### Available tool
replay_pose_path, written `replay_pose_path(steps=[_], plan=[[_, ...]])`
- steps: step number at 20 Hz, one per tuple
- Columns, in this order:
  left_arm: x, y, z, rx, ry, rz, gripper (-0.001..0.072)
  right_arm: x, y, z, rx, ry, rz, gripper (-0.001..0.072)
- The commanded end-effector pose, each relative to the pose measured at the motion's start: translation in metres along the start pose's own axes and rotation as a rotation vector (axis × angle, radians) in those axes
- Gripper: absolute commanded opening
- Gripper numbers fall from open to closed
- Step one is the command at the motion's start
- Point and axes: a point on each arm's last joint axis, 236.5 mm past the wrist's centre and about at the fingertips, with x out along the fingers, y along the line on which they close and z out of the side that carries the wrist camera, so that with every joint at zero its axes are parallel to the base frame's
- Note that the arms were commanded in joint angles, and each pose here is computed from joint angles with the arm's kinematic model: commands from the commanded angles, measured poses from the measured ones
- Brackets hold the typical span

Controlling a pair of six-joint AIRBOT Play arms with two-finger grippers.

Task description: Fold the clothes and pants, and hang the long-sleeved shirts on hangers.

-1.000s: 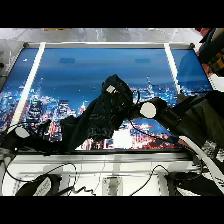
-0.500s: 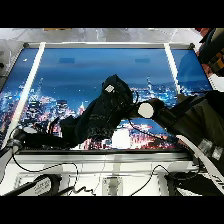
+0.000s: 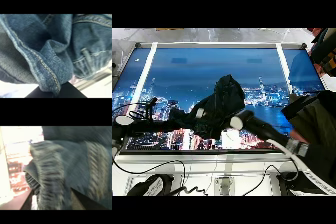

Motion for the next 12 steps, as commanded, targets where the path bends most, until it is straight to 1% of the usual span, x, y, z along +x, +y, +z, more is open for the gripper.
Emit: replay_pose_path(steps=[1,4,7,10,11,12], plan=[[-0.01,-0.009,0.01,0.018,-0.042,0.0,0.0031,0.038,0.015,0.029,-0.308,-0.076,-0.081,0.0558],[-0.01,-0.009,0.01,-0.007,-0.041,-0.002,0.0031,0.055,0.016,0.056,-0.337,-0.169,-0.171,0.0559],[-0.011,-0.016,0.011,-0.038,-0.047,-0.029,0.0032,0.078,0.024,0.054,-0.348,-0.158,-0.154,0.0557],[-0.012,-0.028,0.016,-0.058,-0.066,-0.082,0.0032,0.095,0.009,0.058,-0.334,-0.155,-0.167,0.0547],[-0.012,-0.029,0.015,-0.058,-0.06,-0.087,0.0032,0.097,0.001,0.059,-0.341,-0.151,-0.178,0.0493],[-0.012,-0.03,0.013,-0.057,-0.055,-0.09,0.0032,0.097,-0.01,0.058,-0.347,-0.14,-0.187,0.0403]])
